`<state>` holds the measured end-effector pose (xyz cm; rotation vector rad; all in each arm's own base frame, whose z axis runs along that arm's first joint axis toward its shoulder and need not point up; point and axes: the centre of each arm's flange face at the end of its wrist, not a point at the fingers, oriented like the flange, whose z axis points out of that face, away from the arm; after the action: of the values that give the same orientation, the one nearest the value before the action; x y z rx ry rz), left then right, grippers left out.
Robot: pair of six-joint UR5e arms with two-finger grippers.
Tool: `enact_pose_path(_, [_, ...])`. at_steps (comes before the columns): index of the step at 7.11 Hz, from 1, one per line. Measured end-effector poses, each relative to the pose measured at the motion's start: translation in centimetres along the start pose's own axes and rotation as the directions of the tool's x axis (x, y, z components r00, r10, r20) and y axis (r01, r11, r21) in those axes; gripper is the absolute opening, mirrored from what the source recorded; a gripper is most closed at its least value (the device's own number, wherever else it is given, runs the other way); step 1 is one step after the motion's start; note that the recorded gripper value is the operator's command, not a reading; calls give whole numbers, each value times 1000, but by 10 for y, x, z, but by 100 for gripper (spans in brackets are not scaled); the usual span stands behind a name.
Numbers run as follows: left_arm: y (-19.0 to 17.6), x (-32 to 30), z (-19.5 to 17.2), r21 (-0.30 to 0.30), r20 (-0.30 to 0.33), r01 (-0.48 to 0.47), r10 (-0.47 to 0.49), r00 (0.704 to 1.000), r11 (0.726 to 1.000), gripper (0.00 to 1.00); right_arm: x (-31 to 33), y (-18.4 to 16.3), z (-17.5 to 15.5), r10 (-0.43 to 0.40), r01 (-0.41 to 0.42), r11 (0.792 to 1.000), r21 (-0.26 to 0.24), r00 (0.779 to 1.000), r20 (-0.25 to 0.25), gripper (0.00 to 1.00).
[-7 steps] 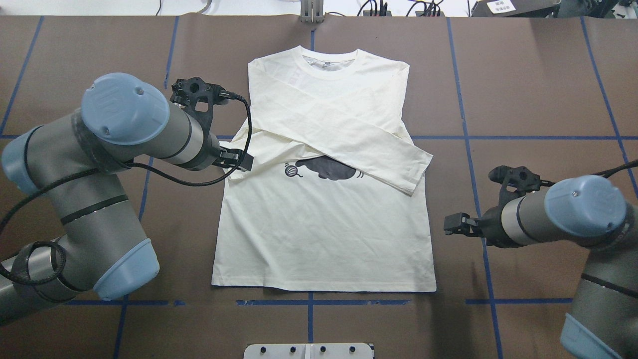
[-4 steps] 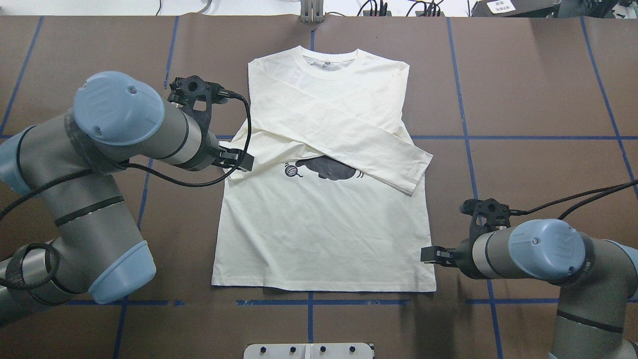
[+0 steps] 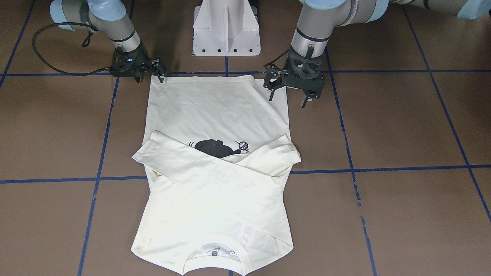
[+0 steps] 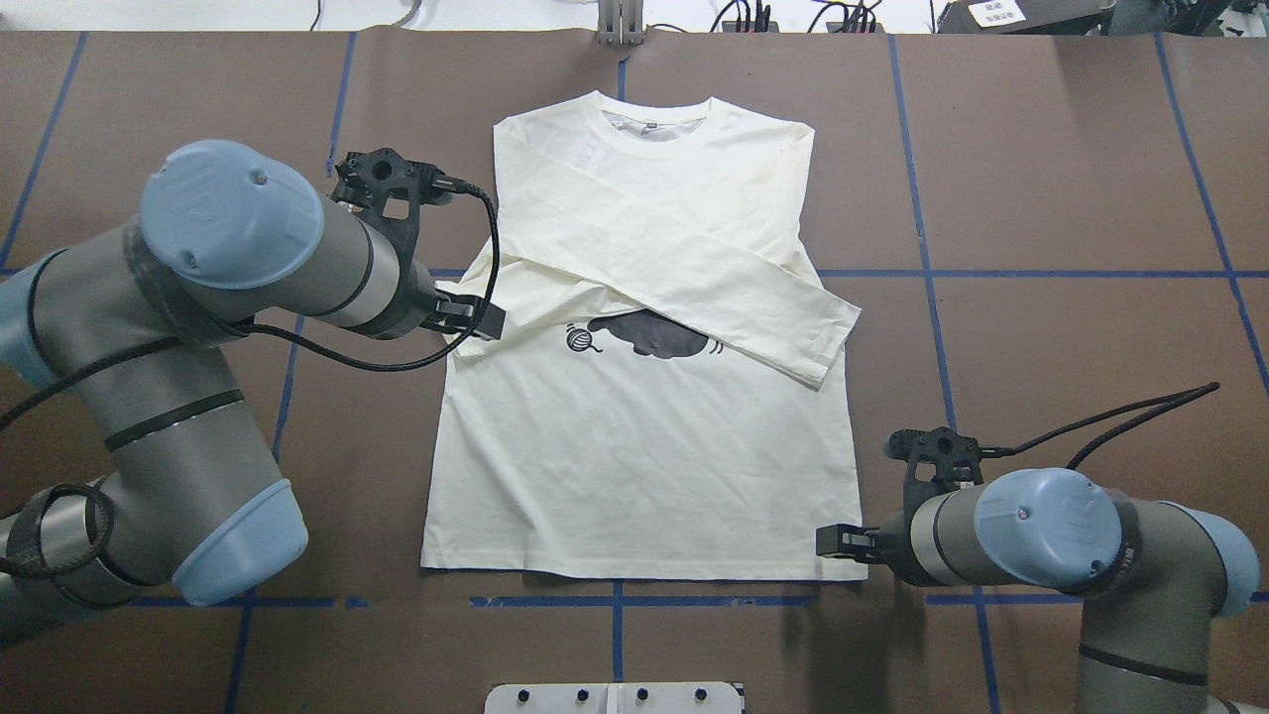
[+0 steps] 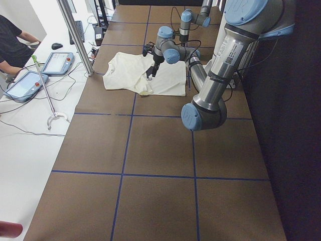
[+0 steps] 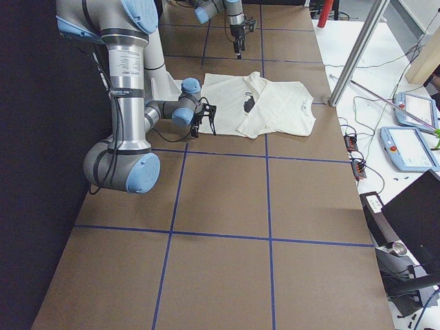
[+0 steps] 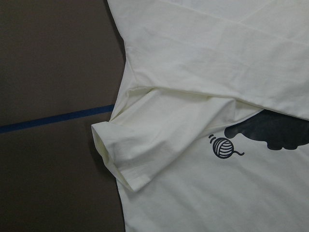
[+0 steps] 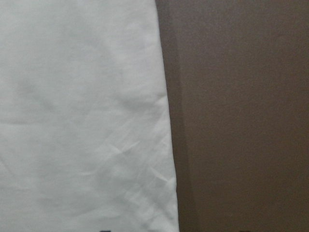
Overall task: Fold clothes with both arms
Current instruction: 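Lower both grippers to the hem corners nearest the robot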
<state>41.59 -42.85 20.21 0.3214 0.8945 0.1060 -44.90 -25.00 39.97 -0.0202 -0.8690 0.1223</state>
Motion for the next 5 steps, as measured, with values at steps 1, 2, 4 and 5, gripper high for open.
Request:
enact_pose_path(1, [0,0,0,0,0,0,0,1000,1000,99,-3,1,2,-2,2,1000,-5,1000,2,29])
enact_pose_path(2, [0,0,0,0,0,0,0,1000,1000,99,-5,2,3,-3,3,1000,-7,1000,-1,16])
enact_pose_path(4, [1,-1,2,-3,2,0,0,1000,1000,99,-14,2,4,0,0,1000,-11,1000,-21,0])
enact_pose_path(5, [1,0,4,-6,4,0,0,1000,1000,99,-16,1,4,1,-1,1000,-13,1000,-26,0])
